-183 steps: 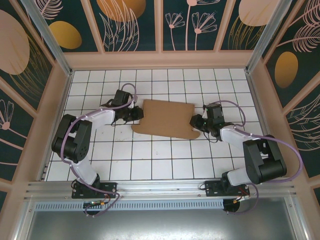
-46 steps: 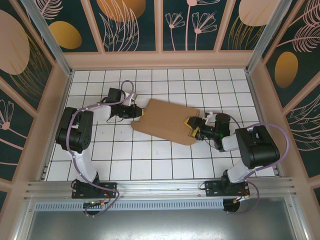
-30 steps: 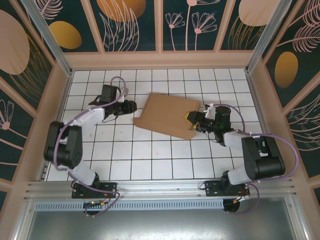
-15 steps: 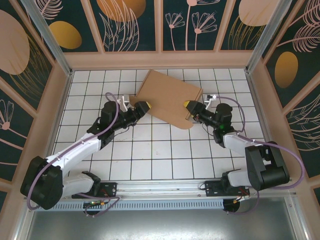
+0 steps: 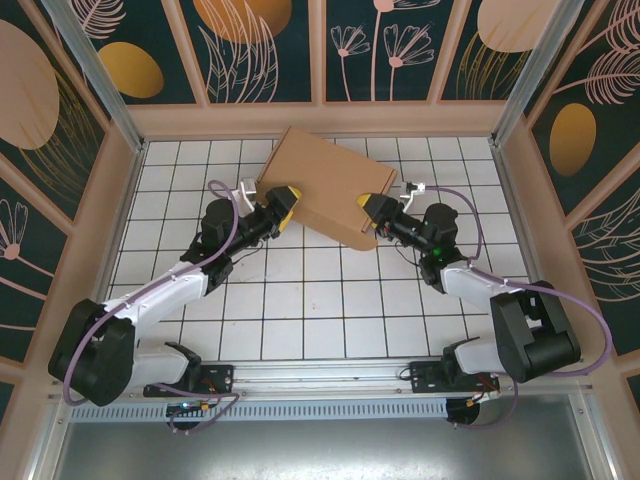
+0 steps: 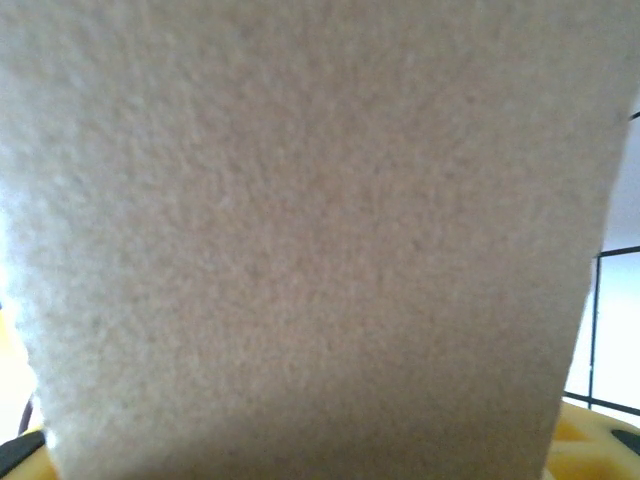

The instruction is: Fold the paper box

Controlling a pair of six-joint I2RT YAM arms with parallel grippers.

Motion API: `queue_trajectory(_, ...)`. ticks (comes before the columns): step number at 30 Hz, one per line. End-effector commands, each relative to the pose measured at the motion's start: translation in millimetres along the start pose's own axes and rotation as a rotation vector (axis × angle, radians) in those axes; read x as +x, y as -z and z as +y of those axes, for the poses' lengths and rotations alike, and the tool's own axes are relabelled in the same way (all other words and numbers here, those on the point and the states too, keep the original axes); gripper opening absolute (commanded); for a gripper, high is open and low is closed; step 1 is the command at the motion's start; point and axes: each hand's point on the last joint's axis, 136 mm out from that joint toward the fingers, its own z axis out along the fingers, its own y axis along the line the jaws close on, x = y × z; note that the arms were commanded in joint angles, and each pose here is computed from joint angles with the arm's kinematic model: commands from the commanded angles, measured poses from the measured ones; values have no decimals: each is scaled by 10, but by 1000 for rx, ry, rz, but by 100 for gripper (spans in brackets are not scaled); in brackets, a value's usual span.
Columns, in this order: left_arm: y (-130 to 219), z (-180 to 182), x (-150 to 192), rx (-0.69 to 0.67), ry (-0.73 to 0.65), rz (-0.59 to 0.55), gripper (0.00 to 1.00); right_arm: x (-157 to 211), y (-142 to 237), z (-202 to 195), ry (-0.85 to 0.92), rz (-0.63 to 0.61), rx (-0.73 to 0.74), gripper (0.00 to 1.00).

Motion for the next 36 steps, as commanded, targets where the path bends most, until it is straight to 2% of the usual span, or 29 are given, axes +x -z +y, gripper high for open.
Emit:
queue_trajectory(1, -69, -186, -44, 83, -20, -10, 86, 111, -42, 583, 17, 62, -205, 33)
queue_trajectory(6, -118, -339, -117, 141, -115, -37, 85, 292, -114, 775, -46, 152, -284, 33)
queue_trajectory(12, -197, -607, -86, 285, -165, -3, 84, 420, -124, 877, -115, 235, -345, 32)
queue_trajectory(14, -228, -618, -71, 261, -226, 13, 84, 390, -111, 861, -123, 224, -338, 29)
queue_trajectory(16, -218, -602, -80, 182, -338, 20, 84, 299, -100, 743, -124, 191, -265, 25)
queue_trajectory(20, -24, -438, -191, -91, -663, 17, 82, 49, -71, 389, -50, 125, 5, 24)
queue_trajectory(23, 169, -320, -293, -276, -857, 42, 73, -99, 22, 174, -47, 102, 137, 23)
queue_trajectory(26, 332, -356, -322, -349, -1010, 49, 70, -155, 95, 82, -92, 104, 148, 23)
queue_trajectory(31, 433, -493, -252, -464, -1342, 12, 74, -108, 107, 64, -123, 150, 135, 23)
queue_trajectory(33, 382, -433, -120, -523, -1527, 58, 74, -84, 108, 96, -126, 171, 122, 23)
queue_trajectory(36, 284, -244, 91, -573, -1735, 166, 76, -35, 113, 124, -139, 202, 106, 24)
